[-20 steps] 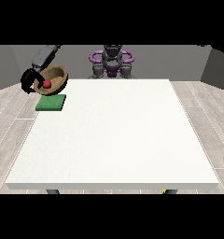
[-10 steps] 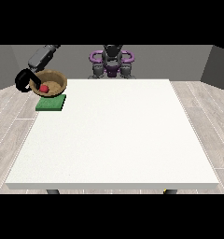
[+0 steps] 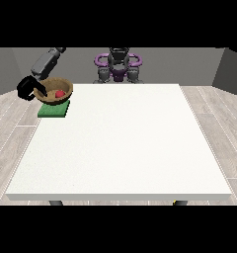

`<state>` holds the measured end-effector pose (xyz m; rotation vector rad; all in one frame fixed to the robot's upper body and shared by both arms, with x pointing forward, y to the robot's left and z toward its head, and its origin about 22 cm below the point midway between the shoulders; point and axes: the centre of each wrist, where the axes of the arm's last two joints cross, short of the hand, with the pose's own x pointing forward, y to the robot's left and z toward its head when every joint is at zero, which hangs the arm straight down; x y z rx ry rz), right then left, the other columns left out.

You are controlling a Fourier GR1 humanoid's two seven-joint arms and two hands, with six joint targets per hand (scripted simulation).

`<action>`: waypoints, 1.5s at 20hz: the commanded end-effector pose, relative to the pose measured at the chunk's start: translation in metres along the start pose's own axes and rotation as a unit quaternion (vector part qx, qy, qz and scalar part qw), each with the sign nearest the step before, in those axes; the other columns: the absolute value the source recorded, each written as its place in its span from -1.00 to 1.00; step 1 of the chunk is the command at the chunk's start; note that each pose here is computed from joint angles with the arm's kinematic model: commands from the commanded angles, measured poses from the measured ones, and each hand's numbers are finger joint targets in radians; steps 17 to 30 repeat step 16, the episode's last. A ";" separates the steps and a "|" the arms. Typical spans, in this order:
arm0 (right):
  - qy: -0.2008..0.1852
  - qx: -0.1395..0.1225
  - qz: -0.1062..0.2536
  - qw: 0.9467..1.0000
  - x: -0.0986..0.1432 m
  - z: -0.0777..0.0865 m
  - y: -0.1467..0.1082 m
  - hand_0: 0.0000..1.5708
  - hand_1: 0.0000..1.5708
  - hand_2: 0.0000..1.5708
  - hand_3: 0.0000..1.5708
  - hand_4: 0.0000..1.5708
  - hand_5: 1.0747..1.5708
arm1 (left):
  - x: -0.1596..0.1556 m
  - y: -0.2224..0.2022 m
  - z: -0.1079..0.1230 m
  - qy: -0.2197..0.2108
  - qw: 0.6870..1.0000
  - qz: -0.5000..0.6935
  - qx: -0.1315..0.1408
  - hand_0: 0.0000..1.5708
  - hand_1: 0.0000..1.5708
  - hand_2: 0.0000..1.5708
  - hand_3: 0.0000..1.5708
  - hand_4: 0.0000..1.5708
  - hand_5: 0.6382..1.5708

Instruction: Pick the cup and pour the ball into the bowl, then pick the bowl and place it on the pad

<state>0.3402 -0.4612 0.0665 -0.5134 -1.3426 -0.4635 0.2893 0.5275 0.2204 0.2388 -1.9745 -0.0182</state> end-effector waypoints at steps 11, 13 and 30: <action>0.027 0.055 0.102 0.993 0.004 -0.002 0.038 -1.00 -1.00 -1.00 -1.00 -1.00 0.31 | -0.009 -0.035 -0.013 0.016 1.000 0.006 -0.014 -1.00 -1.00 -1.00 -1.00 0.52 1.00; 0.023 0.025 0.089 0.995 0.004 -0.008 0.003 -1.00 -1.00 -1.00 -1.00 -1.00 0.29 | -0.004 -0.055 -0.013 0.008 0.999 0.009 -0.036 -1.00 -1.00 -1.00 -1.00 0.52 1.00; 0.007 0.072 0.125 0.989 0.041 -0.008 0.006 -1.00 -1.00 -1.00 -1.00 -0.75 0.21 | -0.034 -0.028 0.007 0.064 0.998 -0.002 -0.002 -1.00 -1.00 -1.00 -1.00 0.52 1.00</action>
